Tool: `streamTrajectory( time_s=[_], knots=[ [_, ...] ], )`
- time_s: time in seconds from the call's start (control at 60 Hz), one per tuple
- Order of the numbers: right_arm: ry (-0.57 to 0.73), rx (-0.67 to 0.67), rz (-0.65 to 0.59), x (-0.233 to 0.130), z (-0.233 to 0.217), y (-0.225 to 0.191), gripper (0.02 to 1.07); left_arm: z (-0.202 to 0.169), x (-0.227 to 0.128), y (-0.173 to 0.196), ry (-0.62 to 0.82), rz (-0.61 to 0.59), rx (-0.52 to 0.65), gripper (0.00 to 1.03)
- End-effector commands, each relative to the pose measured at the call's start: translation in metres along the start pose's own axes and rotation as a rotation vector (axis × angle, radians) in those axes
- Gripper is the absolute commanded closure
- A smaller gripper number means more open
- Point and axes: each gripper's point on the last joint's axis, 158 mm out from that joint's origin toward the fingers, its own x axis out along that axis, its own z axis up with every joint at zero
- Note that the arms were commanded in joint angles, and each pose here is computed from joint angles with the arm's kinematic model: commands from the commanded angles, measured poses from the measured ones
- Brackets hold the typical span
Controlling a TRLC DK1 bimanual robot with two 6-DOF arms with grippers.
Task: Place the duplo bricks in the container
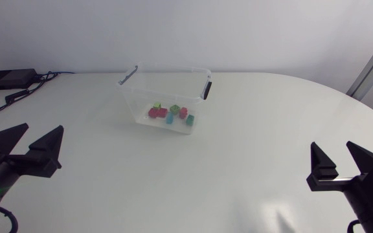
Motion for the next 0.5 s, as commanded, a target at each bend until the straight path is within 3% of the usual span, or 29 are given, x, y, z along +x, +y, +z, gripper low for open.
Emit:
streamTrajectory(
  time_s=[0.0, 0.483],
  knots=[
    [0.003, 0.021, 0.008, 0.001, -0.006, 0.003, 0.07, -0.012, -0.001, 0.003, -0.012, 0.011, -0.002, 0.03],
    [0.0, 0.049, 0.037, 0.001, -0.005, 0.011, 0.07, -0.047, -0.004, 0.016, -0.058, 0.063, -0.018, 0.04]
  ],
)
